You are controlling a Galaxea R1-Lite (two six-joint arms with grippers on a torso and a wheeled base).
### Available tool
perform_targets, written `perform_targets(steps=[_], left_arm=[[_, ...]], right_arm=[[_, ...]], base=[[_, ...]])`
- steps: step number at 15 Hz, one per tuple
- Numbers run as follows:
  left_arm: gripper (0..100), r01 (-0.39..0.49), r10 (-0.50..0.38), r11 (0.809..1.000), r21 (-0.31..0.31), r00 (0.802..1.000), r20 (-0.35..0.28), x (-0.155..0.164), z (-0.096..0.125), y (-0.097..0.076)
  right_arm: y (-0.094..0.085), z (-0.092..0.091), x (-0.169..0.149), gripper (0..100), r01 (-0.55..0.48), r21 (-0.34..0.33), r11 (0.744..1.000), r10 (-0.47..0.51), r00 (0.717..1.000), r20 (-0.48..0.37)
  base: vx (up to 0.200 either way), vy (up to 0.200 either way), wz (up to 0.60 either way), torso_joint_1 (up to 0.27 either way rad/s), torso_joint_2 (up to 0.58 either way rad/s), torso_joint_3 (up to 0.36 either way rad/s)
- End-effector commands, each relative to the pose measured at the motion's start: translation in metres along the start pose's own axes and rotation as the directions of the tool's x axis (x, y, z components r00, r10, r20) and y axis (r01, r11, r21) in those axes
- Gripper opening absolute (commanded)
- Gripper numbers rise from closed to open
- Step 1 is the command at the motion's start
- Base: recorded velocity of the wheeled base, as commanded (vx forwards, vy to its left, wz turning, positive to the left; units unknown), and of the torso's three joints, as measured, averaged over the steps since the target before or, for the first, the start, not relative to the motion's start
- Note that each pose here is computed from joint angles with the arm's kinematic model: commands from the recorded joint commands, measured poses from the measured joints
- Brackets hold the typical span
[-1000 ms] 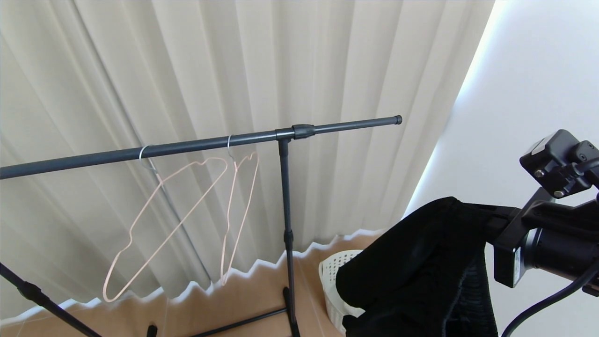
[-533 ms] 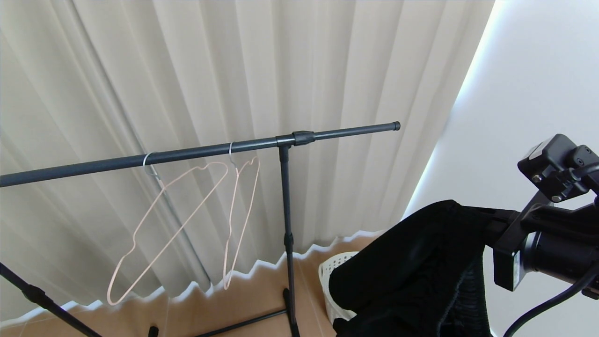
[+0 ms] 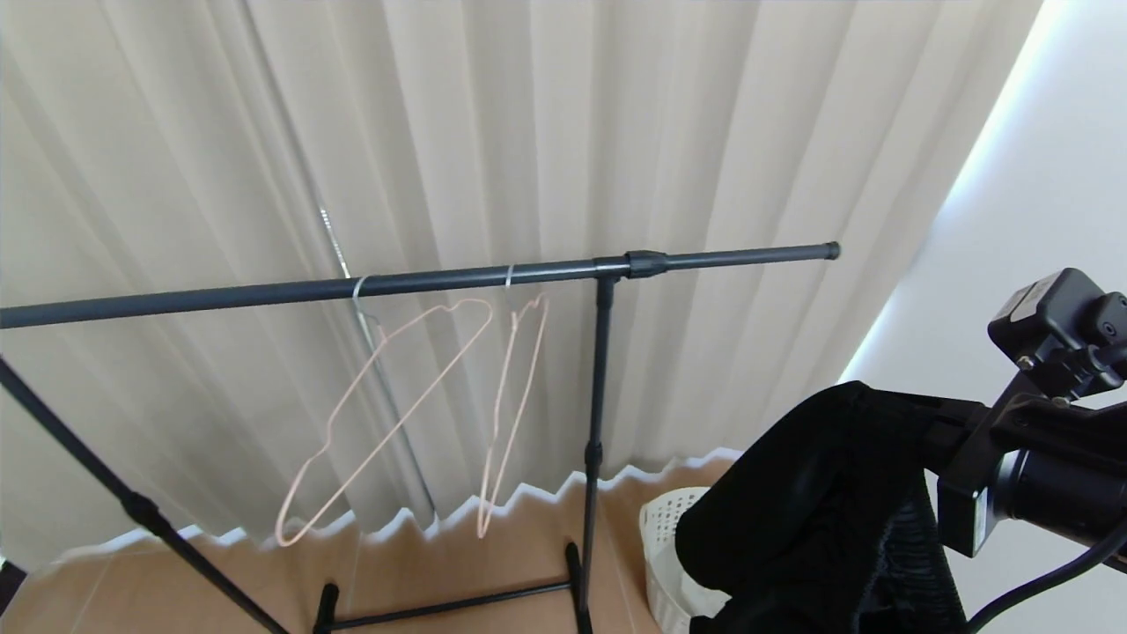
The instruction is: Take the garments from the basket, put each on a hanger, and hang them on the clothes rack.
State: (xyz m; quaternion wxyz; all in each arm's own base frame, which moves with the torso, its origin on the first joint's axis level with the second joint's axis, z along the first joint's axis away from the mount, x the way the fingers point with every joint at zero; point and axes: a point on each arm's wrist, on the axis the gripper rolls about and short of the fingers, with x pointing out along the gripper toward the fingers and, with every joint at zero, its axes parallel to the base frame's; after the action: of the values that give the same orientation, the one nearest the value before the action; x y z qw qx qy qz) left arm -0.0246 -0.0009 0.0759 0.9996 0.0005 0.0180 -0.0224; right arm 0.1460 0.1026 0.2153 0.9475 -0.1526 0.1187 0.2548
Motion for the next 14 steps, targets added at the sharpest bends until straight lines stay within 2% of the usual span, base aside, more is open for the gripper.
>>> perform_targets(steps=[1, 2, 10, 14], left_arm=[[100, 0.001, -0.001, 1.000, 0.000, 1.000, -0.001, 0.0000, 0.0000, 0.0000], [100, 0.001, -0.001, 1.000, 0.000, 1.000, -0.001, 0.0000, 0.0000, 0.0000], [100, 0.001, -0.001, 1.000, 0.000, 1.000, -0.001, 0.0000, 0.0000, 0.0000], [100, 0.001, -0.001, 1.000, 0.000, 1.000, -0.001, 0.0000, 0.0000, 0.0000]], right_arm=[[0.0001, -0.0001, -0.0008, 0, -0.001, 0.000, 1.000, 0.001, 1.000, 0.002], [-0.0002, -0.0002, -0.0008, 0, 0.001, 0.000, 1.000, -0.001, 1.000, 0.002], [-0.0001, -0.0003, -0.0002, 0, 0.003, 0.002, 1.000, -0.003, 1.000, 0.014], [0.0002, -0.0015, 0.0003, 0, 0.002, 0.000, 1.000, -0.002, 1.000, 0.008]], base=[[0.000, 0.000, 0.00, 0.000, 0.00, 0.000], [0.000, 0.000, 0.00, 0.000, 0.00, 0.000], [-0.200, 0.000, 0.00, 0.001, 0.00, 0.001], [0.000, 0.200, 0.00, 0.000, 0.00, 0.002]])
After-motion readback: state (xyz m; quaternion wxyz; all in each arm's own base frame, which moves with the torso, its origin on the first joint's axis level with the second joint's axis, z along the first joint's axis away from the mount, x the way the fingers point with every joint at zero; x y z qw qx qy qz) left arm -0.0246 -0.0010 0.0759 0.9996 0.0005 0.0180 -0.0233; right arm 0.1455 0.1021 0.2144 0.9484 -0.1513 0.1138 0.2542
